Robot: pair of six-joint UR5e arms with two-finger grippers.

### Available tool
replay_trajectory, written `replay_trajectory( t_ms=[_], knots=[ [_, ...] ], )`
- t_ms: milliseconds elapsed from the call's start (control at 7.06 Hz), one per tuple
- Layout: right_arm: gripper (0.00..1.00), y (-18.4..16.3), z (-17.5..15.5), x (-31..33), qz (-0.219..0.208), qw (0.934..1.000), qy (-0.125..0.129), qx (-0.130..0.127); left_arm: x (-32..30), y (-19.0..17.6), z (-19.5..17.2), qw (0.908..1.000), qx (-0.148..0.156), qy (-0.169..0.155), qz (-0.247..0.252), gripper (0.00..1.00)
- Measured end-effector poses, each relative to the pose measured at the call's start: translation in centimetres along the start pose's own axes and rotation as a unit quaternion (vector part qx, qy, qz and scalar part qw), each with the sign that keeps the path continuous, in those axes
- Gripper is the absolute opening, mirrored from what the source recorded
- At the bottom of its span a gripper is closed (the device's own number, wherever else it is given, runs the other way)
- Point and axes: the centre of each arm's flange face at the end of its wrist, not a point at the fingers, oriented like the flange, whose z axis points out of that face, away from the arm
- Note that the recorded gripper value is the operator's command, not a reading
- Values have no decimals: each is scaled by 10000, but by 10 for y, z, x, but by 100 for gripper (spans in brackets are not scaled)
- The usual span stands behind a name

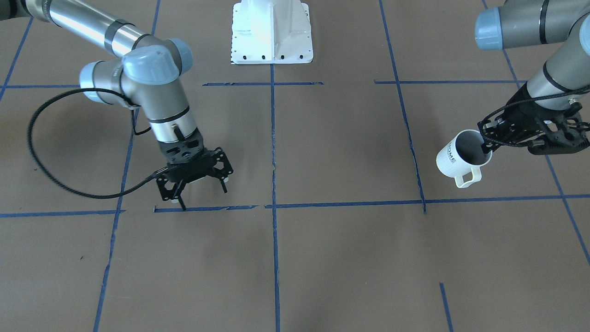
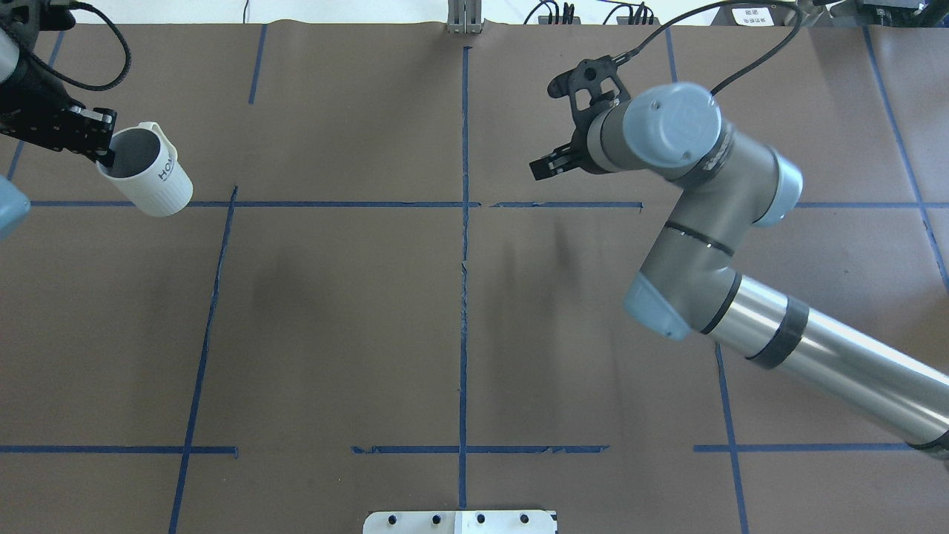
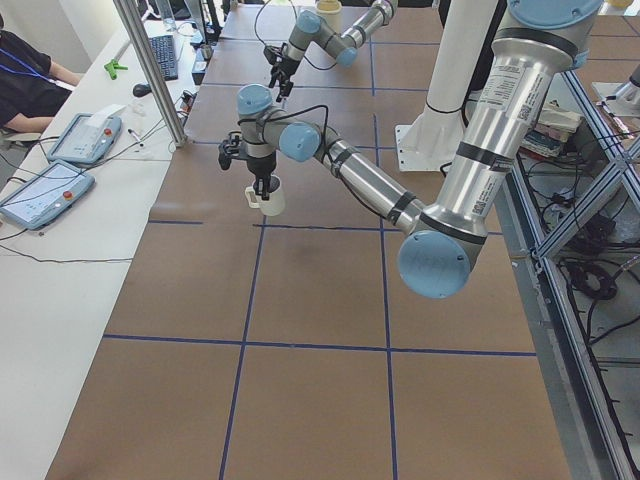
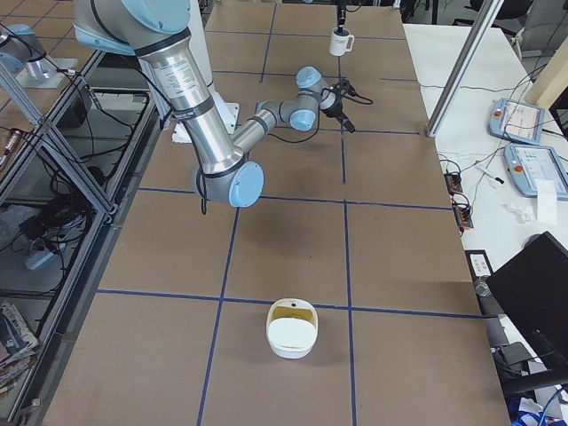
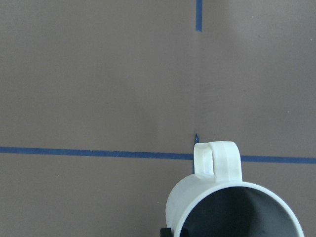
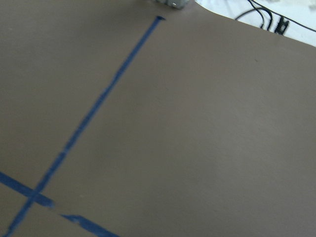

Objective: Left arm hands cup to right arm to dump lemon

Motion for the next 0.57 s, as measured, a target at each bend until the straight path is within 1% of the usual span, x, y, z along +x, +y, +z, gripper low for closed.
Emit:
replay_trajectory(
  t_ms=[142, 283, 425, 567],
  knots=[
    [100, -8, -10, 57, 201, 9984, -45, -523, -23, 22, 6, 9997, -86, -64, 210, 0],
    [100, -12, -26, 119, 243, 9958, -146, -867, -48, 44, 15, 9991, -194, -128, 369, 0],
    [100, -9, -46, 188, 149, 9940, -235, -1058, -70, 61, 25, 9987, -240, -147, 415, 0],
    [100, 1, -68, 256, -35, 9928, -329, -1155, -86, 73, 33, 9990, -236, -140, 346, 0]
  ],
)
